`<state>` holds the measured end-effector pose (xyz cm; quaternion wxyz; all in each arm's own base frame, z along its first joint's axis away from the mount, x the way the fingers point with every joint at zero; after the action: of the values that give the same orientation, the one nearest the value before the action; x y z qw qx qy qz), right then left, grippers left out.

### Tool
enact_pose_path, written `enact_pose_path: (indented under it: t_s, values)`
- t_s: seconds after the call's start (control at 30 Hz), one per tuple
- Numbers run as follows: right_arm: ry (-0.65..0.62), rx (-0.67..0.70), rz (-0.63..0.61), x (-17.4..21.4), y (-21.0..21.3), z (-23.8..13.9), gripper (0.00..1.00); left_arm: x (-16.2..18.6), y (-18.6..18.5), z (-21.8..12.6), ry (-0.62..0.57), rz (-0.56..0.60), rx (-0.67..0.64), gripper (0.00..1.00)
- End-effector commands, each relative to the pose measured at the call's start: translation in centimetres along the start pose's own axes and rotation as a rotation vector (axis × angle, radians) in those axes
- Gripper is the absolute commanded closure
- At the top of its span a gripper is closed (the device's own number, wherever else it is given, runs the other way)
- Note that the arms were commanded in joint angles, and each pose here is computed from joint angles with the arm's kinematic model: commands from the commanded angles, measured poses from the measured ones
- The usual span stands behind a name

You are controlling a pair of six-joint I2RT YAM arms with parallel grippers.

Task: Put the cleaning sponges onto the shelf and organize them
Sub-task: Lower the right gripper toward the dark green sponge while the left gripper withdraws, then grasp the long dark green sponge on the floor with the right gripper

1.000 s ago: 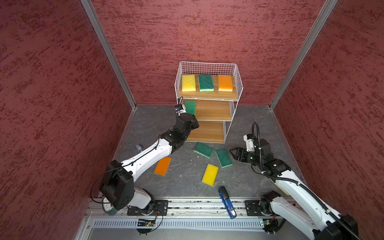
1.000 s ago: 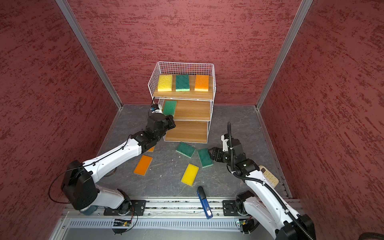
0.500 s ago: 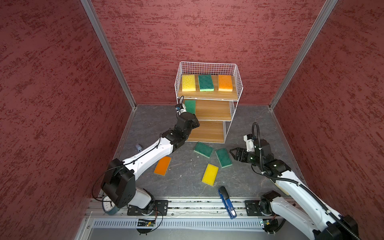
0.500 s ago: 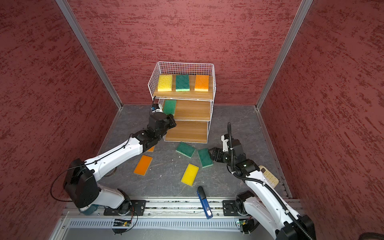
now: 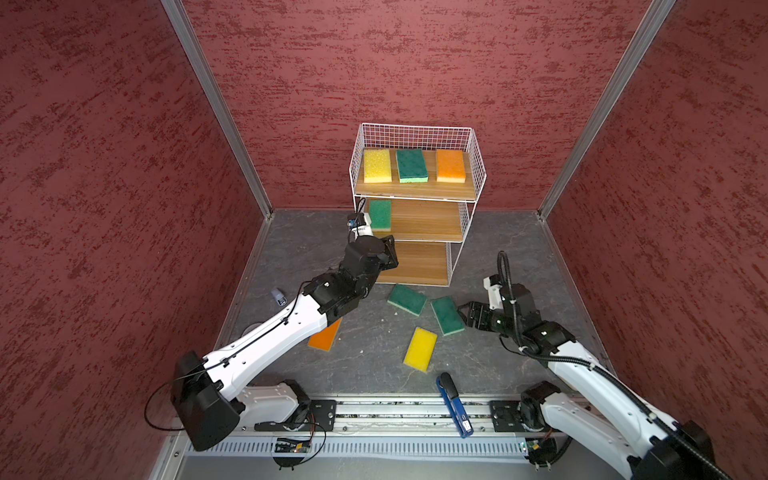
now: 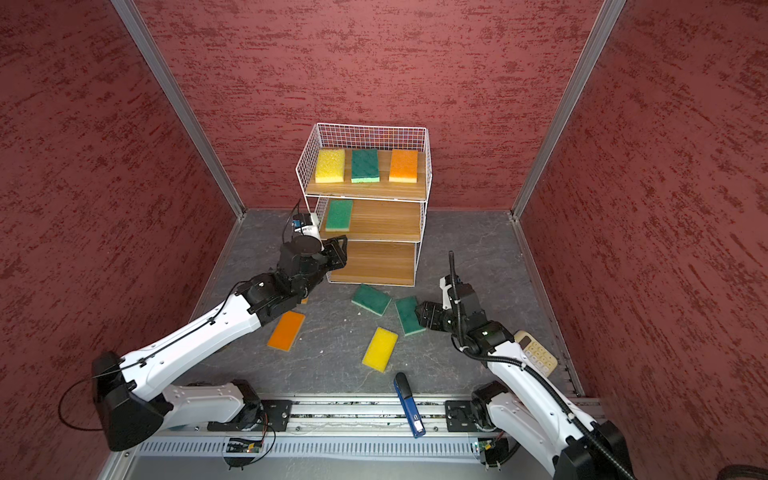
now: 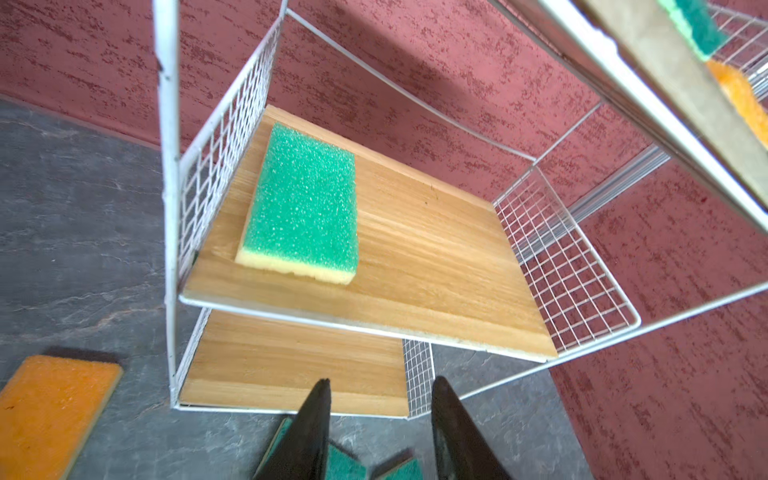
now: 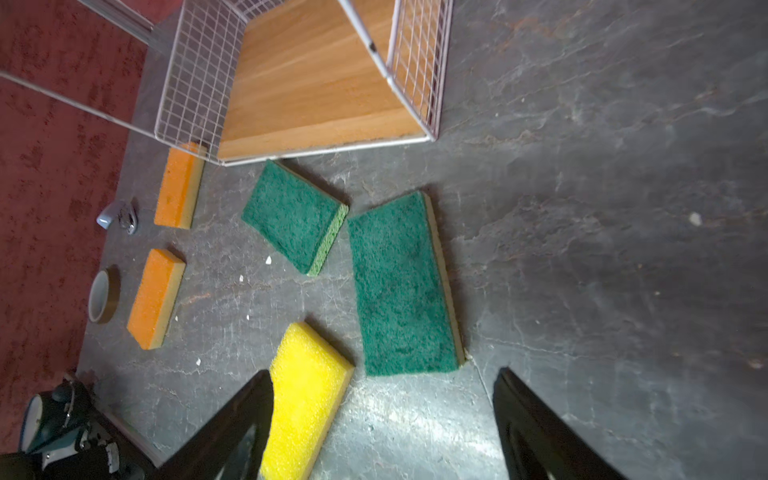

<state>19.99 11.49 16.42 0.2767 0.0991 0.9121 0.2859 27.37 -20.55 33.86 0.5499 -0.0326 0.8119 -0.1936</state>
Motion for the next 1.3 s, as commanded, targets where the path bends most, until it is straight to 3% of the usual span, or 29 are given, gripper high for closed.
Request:
enact_pose_path:
  t_s: [0.0,0.43,0.87,1.27]
  values:
    - [0.000,0.096,-0.003,1.1,-0.8,1.1,0.16,1.6,1.0,-1.3,0.067,0.077,-0.052,0.57]
    - [0.016,0.230,-0.132,2.8,-0.1,5.1,0.11,6.3,7.1,-6.0,0.164,0.011,-0.170,0.34]
    - [0.046,0.325,-0.269,2.4,0.7,8.0,0.09,9.7,11.2,-6.9,0.274,-0.060,-0.224,0.33]
    - [0.115,0.353,-0.334,3.3,0.7,9.3,0.11,10.3,12.6,-7.0,0.276,-0.094,-0.246,0.33]
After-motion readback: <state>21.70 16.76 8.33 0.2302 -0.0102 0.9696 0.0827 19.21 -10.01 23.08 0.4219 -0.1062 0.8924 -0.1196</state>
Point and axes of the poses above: each gripper's point midway between its finger pads, its own z axis out along the fingers, its own y axis along the line the jaws close on, x = y × z, the point moved 7 cm from there along -z, back along the fingers, and after that the axes turned 9 degrees about z, right-handed, at the moved point
